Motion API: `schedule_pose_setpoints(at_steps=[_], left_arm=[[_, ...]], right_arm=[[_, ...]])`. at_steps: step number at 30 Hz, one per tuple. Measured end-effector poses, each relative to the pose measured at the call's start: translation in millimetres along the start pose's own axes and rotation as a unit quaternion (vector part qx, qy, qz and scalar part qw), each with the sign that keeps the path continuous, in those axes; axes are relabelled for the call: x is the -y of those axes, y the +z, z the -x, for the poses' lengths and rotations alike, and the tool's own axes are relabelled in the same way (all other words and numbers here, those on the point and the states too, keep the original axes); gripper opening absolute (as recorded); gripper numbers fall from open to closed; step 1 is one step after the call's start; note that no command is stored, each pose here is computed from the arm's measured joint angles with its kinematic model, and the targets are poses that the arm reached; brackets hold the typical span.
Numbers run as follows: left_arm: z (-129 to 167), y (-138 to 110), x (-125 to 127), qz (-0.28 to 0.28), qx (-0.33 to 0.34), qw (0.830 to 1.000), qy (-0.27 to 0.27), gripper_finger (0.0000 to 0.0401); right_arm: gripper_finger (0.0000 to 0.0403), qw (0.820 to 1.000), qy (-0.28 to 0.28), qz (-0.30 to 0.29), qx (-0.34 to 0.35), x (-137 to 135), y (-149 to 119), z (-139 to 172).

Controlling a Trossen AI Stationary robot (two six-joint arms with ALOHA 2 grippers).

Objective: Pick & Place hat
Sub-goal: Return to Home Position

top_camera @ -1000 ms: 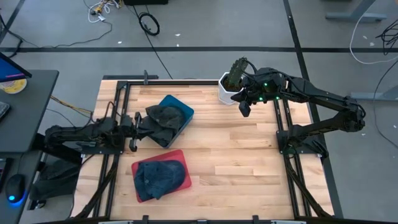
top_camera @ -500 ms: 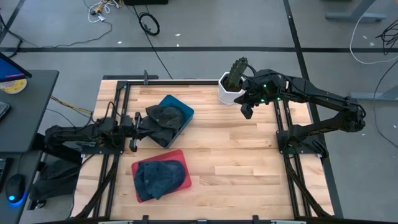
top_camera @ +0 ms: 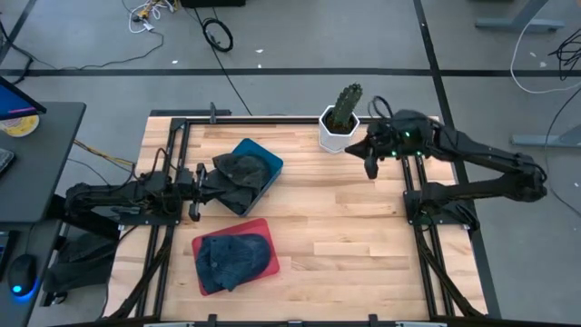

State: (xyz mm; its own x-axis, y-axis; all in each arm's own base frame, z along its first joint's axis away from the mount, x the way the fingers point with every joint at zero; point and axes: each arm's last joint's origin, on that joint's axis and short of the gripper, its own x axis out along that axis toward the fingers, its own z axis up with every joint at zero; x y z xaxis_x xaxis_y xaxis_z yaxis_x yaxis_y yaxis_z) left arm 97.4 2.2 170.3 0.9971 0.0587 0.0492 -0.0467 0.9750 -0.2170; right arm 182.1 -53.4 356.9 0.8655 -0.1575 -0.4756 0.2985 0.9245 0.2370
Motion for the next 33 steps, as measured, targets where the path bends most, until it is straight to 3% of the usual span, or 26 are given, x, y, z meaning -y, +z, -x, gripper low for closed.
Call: schedule_pose_setpoints(at_steps=[6, 13, 21, 33], left_arm=[[0.0, 0.3, 0.1, 0.000, 0.002, 1.000, -0.001, 0.0003], [0.0, 0.4, 0.1, 0.000, 0.002, 1.000, -0.001, 0.0003], [0.0, 0.5, 0.1, 0.000, 0.003, 1.000, -0.001, 0.0003], [0.0, 0.5, 0.2, 0.000, 0.003, 1.000, -0.002, 0.0003]], right_arm=[[0.0011, 0.986, 0.105, -0.079, 0.102, -0.3, -45.3, -1.3], [0.0003, 0.957, 0.198, -0.116, 0.176, -6.3, -89.9, 6.2], [0.0002, 0.941, 0.235, -0.116, 0.214, -13.1, -117.9, 27.5], [0.0001, 0.938, 0.228, -0.042, 0.259, -5.4, -140.9, 47.4]])
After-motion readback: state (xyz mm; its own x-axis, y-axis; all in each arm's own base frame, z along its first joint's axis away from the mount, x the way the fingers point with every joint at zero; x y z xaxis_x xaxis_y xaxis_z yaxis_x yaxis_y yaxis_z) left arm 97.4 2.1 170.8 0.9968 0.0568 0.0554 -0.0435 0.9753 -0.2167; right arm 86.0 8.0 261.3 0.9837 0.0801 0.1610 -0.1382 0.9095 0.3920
